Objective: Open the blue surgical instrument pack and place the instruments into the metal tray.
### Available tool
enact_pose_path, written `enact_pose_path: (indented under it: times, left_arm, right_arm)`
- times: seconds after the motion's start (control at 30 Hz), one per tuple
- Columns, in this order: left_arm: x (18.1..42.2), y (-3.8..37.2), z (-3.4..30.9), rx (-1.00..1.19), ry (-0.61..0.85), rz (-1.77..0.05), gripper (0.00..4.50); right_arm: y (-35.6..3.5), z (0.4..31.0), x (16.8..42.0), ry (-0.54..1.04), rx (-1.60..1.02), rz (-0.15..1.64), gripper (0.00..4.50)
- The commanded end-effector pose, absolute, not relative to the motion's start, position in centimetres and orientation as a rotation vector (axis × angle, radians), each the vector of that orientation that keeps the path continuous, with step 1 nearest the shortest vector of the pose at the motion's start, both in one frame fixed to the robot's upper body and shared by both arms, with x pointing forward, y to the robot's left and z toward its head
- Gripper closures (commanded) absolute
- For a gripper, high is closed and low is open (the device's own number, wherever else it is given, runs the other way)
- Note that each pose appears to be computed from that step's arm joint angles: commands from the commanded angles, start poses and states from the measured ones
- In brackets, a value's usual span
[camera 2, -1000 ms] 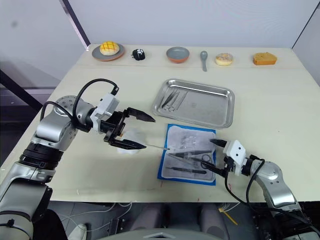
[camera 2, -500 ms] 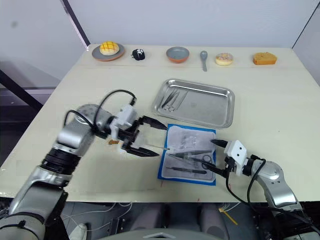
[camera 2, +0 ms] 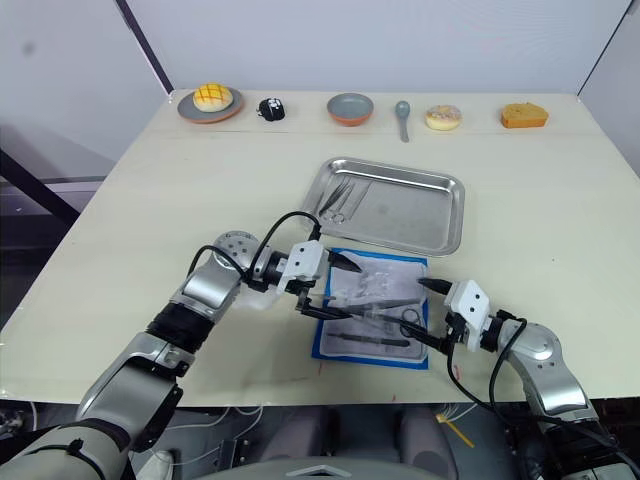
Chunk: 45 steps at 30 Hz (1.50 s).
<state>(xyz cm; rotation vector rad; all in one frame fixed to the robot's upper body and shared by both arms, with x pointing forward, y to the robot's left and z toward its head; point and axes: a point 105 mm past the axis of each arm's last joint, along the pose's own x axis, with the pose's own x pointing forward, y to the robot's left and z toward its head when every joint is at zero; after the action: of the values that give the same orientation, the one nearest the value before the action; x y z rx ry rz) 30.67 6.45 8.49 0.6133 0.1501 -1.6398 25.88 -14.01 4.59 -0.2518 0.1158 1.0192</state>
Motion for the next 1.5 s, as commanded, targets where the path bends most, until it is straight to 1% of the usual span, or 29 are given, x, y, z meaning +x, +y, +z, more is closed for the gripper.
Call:
enact_pose_path:
  times: [0.03,0.1,0.37,0.7,0.9,1.27,1.5]
  left_arm:
    - [31.3,5.7,8.8,0.653,0.108,-1.637,0.03]
    - [31.5,5.6,8.5,0.666,0.110,-1.632,0.03]
    - [32.3,5.2,8.9,0.586,0.109,-1.606,0.03]
    - [30.9,5.7,9.8,0.474,0.113,-1.708,0.03]
    - [32.4,5.3,9.9,0.499,0.098,-1.612,0.03]
    - [33.4,5.4,9.4,0.580,0.117,-1.570,0.03]
    - [33.9,4.9,9.3,0.632,0.142,-1.577,0.03]
  right_arm:
    - [-15.1,0.0,24.5,0.324,-0.273,0.999,0.00]
    - [-15.2,-0.1,24.4,0.325,-0.273,0.997,0.00]
    - [-15.2,-0.1,24.3,0.327,-0.276,0.995,0.00]
    - [-15.2,-0.2,24.3,0.327,-0.280,0.997,0.00]
    - [-15.1,-0.2,24.5,0.324,-0.282,0.998,0.00]
    - [-15.0,-0.2,24.6,0.319,-0.283,0.992,0.00]
    - [-15.0,-0.2,24.7,0.315,-0.285,0.993,0.00]
